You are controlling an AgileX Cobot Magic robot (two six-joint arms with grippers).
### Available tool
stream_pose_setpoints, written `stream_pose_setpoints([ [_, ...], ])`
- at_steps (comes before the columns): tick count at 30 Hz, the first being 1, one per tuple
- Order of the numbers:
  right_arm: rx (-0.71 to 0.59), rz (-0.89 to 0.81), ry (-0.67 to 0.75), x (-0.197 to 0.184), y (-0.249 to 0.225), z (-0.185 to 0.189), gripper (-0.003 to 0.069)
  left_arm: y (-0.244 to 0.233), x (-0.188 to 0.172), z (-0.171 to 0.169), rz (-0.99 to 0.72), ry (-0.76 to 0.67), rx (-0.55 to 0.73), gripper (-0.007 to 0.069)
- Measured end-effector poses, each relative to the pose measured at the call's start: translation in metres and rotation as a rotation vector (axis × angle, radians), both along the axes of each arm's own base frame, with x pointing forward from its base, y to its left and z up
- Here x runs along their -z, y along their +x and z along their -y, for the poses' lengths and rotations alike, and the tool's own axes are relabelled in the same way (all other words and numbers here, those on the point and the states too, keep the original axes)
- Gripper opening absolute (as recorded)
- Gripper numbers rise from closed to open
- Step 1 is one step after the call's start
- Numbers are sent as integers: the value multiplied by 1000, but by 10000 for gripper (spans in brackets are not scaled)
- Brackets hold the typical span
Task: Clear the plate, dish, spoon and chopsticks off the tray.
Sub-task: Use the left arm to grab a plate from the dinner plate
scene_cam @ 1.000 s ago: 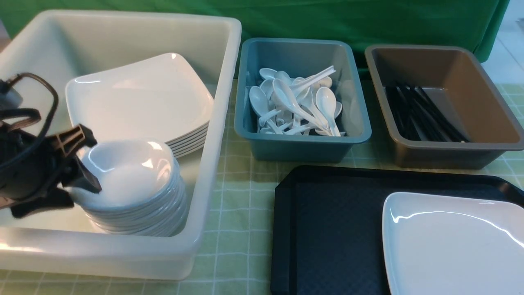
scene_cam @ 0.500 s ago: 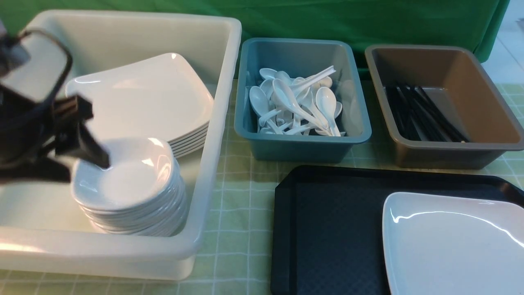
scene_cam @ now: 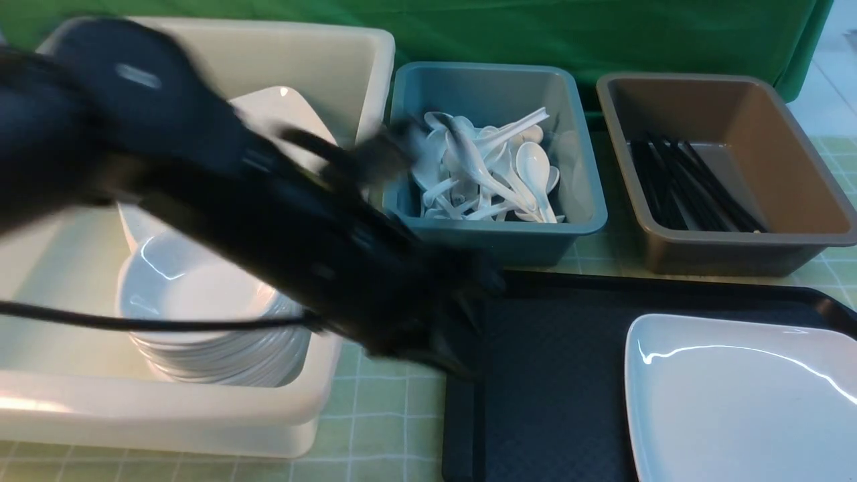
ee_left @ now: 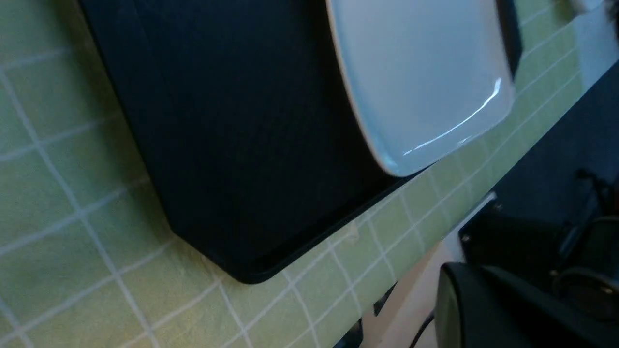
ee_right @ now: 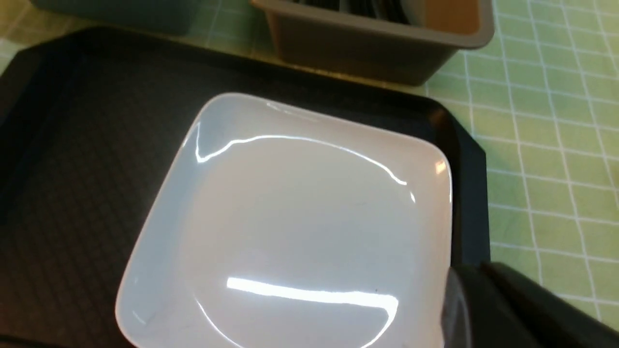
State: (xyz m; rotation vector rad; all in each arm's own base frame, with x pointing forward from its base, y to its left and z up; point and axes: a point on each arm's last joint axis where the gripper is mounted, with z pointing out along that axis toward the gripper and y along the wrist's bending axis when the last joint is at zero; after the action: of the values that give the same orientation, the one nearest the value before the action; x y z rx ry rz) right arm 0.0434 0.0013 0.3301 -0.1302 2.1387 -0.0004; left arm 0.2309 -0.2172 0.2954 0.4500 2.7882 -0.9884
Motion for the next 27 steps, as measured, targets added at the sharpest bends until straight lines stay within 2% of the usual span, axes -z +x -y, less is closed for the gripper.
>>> stream_pose_setpoints([
  [5, 0, -5, 0, 0, 0, 0, 1, 6, 48, 63, -93, 113, 96, 60],
  [12, -2, -8, -1, 1, 0, 0, 1, 16, 91, 138, -129, 161, 162, 277],
  [18, -2, -12, -1, 1, -1, 0, 3, 35, 107, 162, -119, 170, 124, 391],
  [27, -2, -16, -1, 1, -1, 0, 19, 46, 131, 164, -116, 232, 33, 411],
])
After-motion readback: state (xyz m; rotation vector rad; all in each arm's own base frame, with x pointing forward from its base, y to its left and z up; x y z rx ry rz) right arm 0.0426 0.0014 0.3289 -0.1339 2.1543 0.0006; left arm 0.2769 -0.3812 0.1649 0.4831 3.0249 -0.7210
